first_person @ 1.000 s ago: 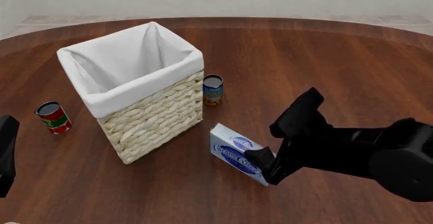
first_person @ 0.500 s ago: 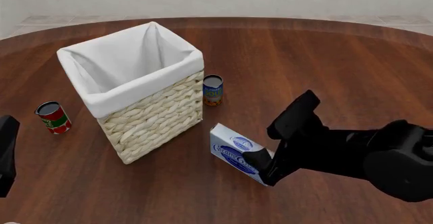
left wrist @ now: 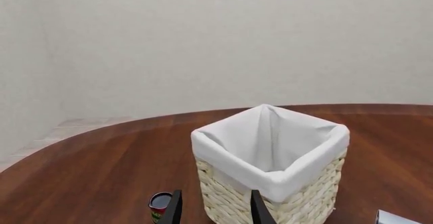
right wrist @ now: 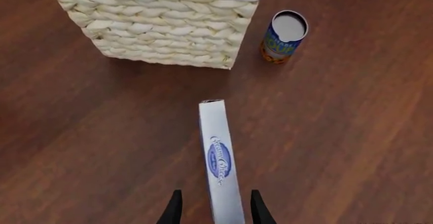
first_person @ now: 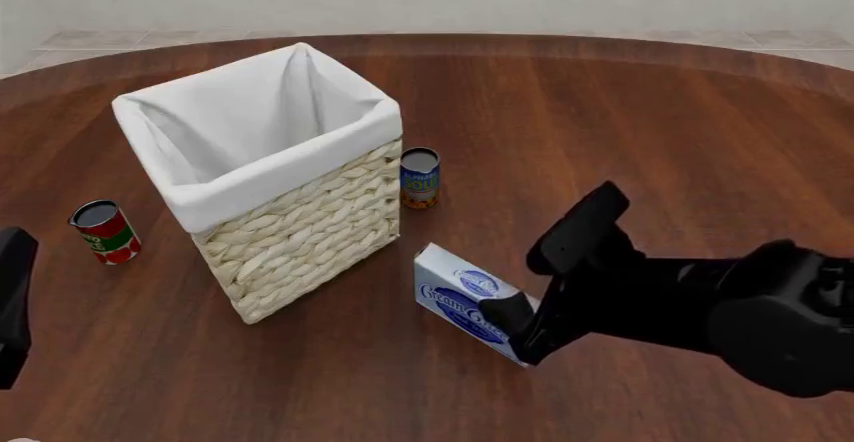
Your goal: Pick up the cream cheese box, and put it in the basket.
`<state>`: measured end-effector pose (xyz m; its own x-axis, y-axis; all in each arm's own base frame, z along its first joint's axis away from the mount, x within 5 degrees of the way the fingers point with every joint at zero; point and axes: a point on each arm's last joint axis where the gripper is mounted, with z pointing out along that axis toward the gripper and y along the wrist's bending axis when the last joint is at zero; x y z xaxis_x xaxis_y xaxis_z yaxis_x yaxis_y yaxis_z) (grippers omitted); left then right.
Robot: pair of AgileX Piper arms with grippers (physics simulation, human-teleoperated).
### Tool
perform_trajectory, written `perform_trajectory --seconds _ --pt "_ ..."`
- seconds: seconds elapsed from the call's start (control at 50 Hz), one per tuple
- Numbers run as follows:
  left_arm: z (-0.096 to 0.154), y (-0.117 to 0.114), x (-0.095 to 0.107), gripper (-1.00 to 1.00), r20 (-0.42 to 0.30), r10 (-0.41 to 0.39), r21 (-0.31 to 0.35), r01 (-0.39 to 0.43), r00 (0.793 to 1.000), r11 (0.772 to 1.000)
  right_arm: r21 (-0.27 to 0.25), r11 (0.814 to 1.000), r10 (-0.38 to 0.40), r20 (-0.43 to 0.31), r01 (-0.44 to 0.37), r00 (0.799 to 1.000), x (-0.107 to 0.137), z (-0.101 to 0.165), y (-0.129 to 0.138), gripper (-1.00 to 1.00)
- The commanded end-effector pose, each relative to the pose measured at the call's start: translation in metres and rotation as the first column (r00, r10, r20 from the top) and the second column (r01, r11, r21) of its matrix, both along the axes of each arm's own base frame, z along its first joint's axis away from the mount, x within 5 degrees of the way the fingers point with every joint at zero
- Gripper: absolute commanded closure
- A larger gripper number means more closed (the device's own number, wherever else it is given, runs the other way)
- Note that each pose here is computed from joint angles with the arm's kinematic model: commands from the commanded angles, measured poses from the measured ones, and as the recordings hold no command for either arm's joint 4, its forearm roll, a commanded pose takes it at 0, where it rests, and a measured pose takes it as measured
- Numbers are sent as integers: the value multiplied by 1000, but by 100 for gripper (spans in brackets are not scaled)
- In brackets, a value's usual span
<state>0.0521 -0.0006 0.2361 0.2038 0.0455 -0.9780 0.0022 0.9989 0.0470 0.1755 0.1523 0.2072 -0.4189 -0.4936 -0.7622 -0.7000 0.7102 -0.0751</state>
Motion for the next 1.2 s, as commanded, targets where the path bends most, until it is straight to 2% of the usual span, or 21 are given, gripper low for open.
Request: perform_trajectory --seconds 0.02,1.2 --pt "2 0 0 -100 3 1 -1 -1 1000 1000 -5 1000 2 -7 -2 1000 0 -5 1 -100" --pt "2 0 0 -100 7 8 -2 -8 1000 1000 -17 1000 -16 -18 16 1000 9 -20 2 -100"
